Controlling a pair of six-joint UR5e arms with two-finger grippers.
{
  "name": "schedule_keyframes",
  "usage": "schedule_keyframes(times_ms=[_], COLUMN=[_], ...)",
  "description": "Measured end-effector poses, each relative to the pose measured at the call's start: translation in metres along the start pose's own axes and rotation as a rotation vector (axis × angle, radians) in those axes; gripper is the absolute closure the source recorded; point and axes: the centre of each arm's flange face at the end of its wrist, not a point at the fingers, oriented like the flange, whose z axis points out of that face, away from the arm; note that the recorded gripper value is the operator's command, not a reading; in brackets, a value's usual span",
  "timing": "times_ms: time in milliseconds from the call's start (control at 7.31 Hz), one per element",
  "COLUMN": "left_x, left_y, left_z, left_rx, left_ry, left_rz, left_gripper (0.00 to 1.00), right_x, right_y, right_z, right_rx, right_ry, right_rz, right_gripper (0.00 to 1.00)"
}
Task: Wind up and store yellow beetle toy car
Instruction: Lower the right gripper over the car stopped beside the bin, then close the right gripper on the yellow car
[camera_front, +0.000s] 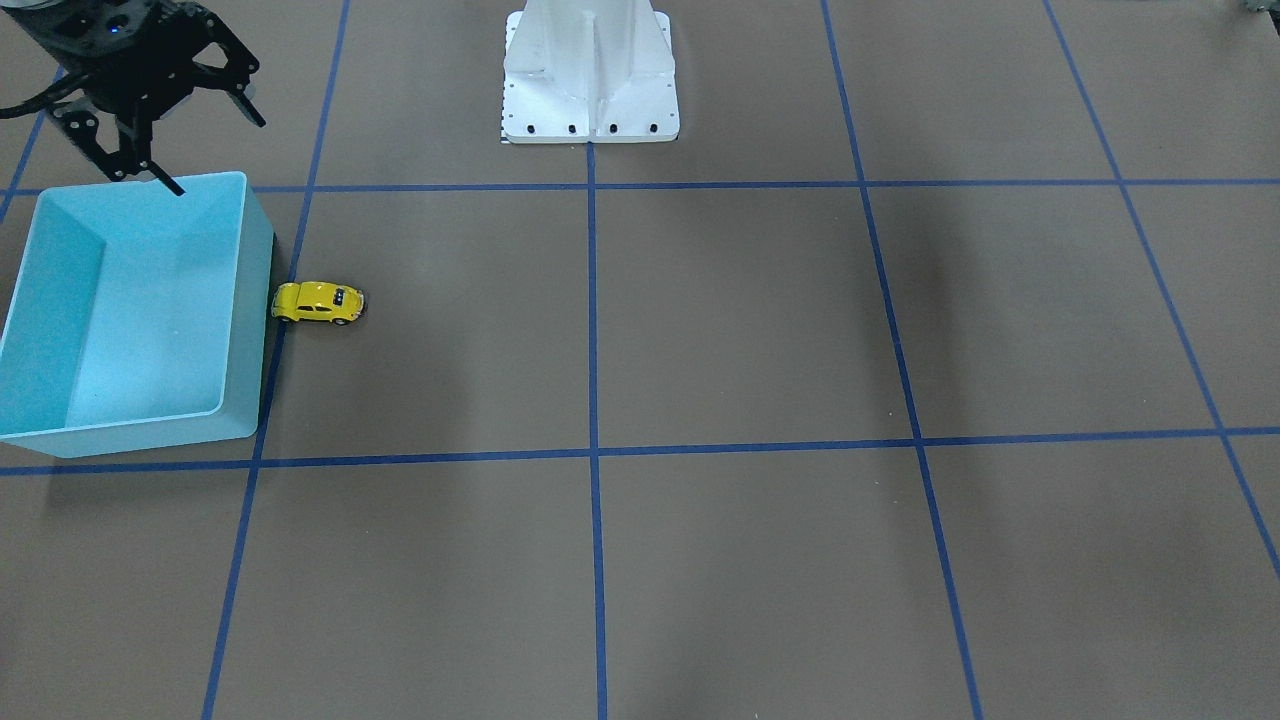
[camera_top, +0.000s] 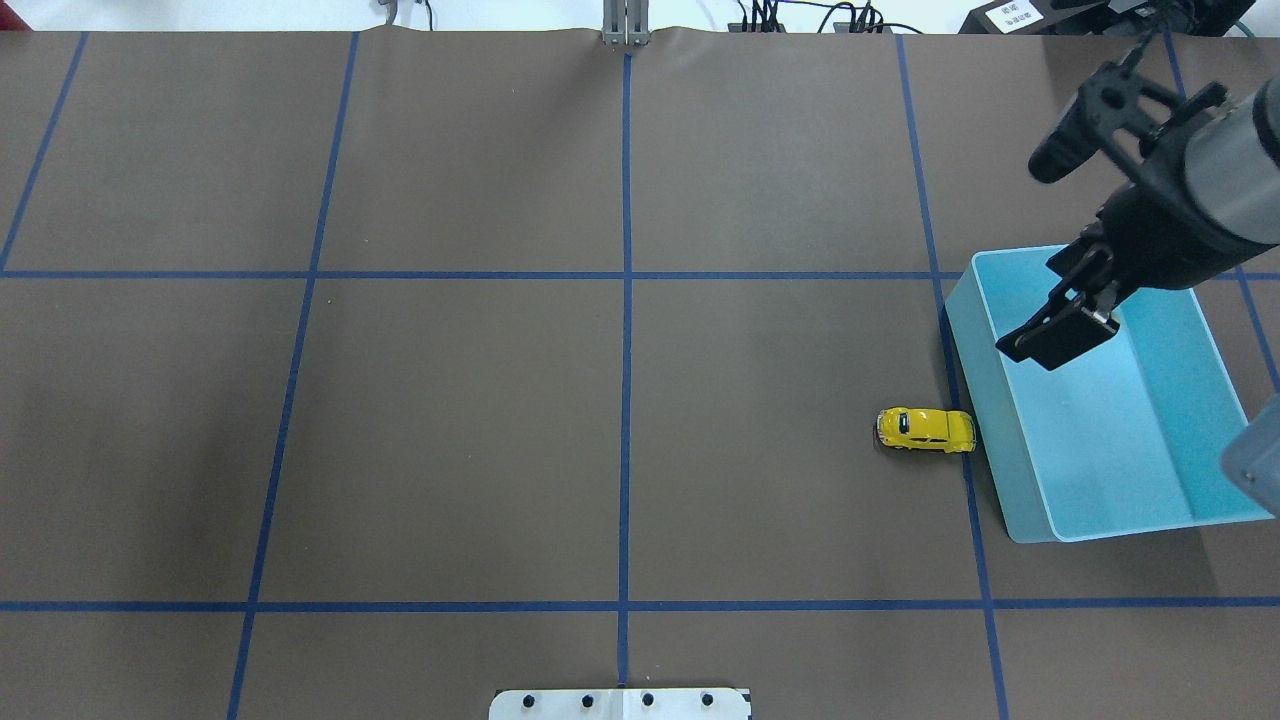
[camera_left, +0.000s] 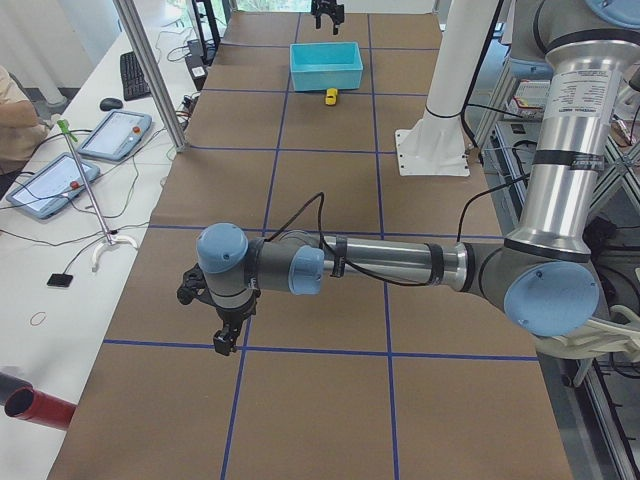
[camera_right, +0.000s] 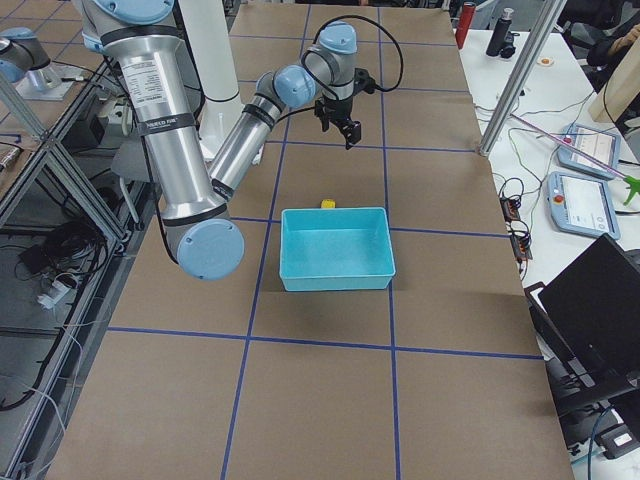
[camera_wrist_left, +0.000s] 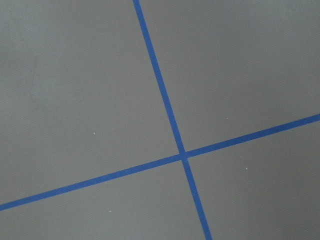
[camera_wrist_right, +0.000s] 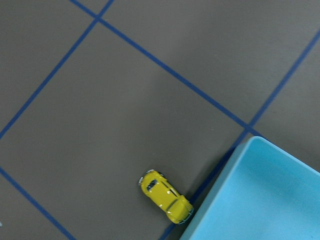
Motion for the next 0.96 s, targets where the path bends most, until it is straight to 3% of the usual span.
schedule_keyframes(times_ms=[137,410,684,958], left_x=[-0.005,-0.009,-0.01,-0.01], left_y=[0.007,0.021,0.037,0.043], left_z=[0.0,0.006,0.016,0.018], left_rx=[-0.007,-0.021,-0.022,-0.021], left_ry=[0.004,0.018,0.078,0.099], left_rz=[-0.006,-0.023,-0.048,-0.058], left_gripper=[0.0,0.0,0.0,0.0], right_x=[-0.008,-0.008,0.015,0.017], right_y=[-0.003,-0.009,0.003,0.022], right_z=[0.018,0.076,0.146,0.18], right_rx=[-0.026,-0.058,-0.019,-0.007], right_ry=[0.026,0.062,0.063,0.042], right_rz=[-0.137,-0.332,-0.435,-0.463], right_gripper=[0.0,0.0,0.0,0.0])
